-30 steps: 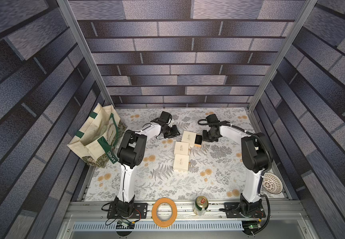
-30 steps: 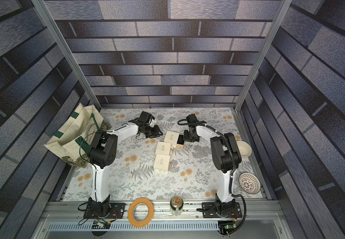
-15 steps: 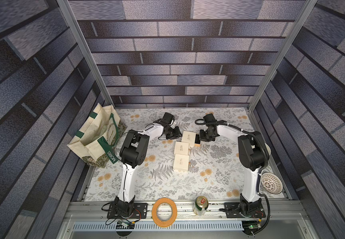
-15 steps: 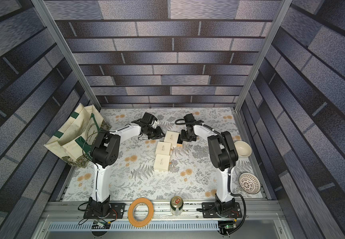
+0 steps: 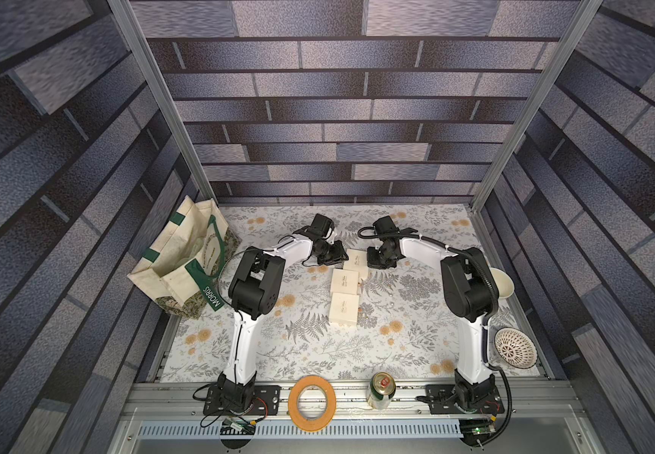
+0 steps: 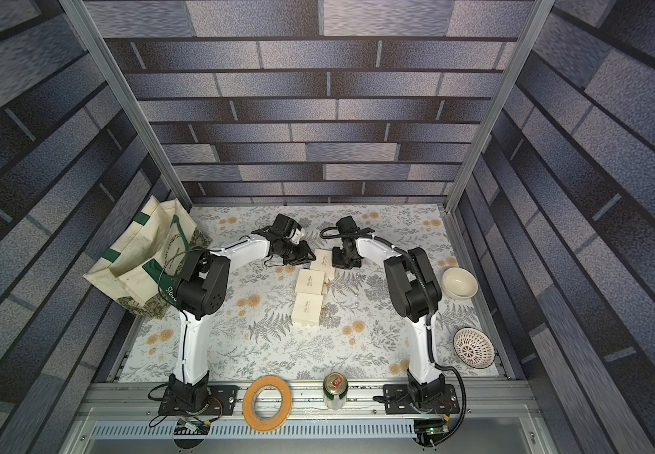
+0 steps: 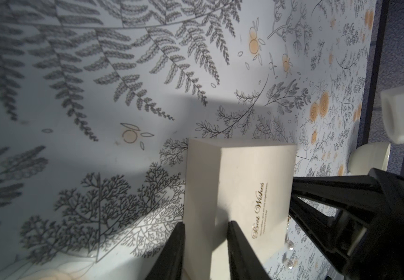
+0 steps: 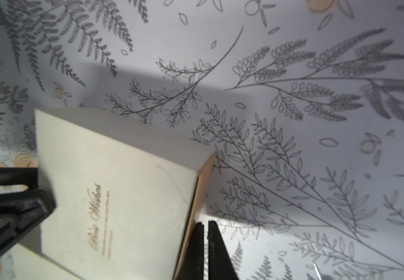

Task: Take out the earrings from the drawer-style jewelry box
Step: Close the drawer of the jewelry box, then reset both arms

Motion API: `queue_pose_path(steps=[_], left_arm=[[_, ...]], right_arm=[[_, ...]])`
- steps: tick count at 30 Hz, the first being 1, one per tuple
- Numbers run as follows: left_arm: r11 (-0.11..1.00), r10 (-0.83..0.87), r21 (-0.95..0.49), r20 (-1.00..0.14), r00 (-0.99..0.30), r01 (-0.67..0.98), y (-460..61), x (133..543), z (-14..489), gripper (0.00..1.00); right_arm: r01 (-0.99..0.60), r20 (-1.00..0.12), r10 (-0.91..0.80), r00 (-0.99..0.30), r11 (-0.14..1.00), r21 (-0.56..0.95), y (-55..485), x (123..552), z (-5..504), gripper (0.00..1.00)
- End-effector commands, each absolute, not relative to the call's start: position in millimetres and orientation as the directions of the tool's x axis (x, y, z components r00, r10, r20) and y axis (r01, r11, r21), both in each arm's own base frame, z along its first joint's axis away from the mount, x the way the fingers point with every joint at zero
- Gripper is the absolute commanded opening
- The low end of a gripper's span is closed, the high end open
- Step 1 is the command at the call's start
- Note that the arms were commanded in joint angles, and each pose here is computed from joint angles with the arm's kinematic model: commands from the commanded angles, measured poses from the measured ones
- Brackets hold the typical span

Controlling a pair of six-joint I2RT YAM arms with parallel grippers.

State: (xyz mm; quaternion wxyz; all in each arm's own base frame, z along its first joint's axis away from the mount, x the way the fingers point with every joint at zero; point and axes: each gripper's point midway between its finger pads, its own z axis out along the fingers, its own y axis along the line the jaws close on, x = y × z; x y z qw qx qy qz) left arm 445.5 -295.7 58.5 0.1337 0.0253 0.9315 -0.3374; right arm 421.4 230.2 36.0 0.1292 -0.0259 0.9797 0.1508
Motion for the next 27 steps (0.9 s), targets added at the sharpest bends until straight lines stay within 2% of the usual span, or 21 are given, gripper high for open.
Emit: queue_pose_path(steps=[1, 6, 10, 13, 15, 18, 20, 25, 26, 27], left_arm=[[0.762, -0.035, -0.629, -0.277, -0.960, 0.154, -302, 449, 66, 0.32], [0.784, -0.052, -0.601, -0.313, -0.948, 0.155, -292, 452, 77, 0.33], [0.835, -0.073, -0.524, -0.403, -0.912, 0.165, -269, 459, 104, 0.33], [0.877, -0.077, -0.439, -0.525, -0.848, 0.193, -249, 463, 141, 0.35], [0.900, -0.084, -0.389, -0.601, -0.795, 0.199, -234, 464, 168, 0.46], [0.917, -0.097, -0.349, -0.668, -0.738, 0.195, -218, 462, 197, 0.53], [0.920, -0.108, -0.342, -0.689, -0.717, 0.190, -209, 458, 209, 0.60], [0.924, -0.137, -0.342, -0.713, -0.688, 0.171, -192, 447, 221, 0.69], [0.926, -0.140, -0.339, -0.716, -0.684, 0.165, -188, 444, 221, 0.72], [0.929, -0.142, -0.334, -0.721, -0.678, 0.161, -185, 442, 222, 0.81]], right_arm=[[-0.099, -0.270, -0.012, -0.963, 0.945, 0.310, 239, 426, 45, 0.09], [-0.096, -0.289, -0.015, -0.957, 0.958, 0.270, 231, 427, 49, 0.14], [-0.078, -0.326, -0.019, -0.945, 0.983, 0.166, 208, 425, 60, 0.29], [-0.071, -0.395, -0.030, -0.918, 0.994, 0.089, 186, 423, 92, 0.41], [-0.060, -0.430, -0.032, -0.902, 0.997, 0.053, 169, 420, 107, 0.49], [-0.040, -0.470, -0.014, -0.882, 0.998, 0.045, 147, 413, 127, 0.60], [-0.033, -0.499, -0.009, -0.867, 0.999, 0.040, 133, 407, 140, 0.64], [-0.020, -0.556, -0.010, -0.831, 1.000, 0.011, 102, 391, 162, 0.70], [-0.018, -0.567, -0.013, -0.823, 1.000, 0.003, 96, 388, 165, 0.73], [-0.014, -0.575, -0.015, -0.818, 1.000, -0.006, 90, 385, 167, 0.81]])
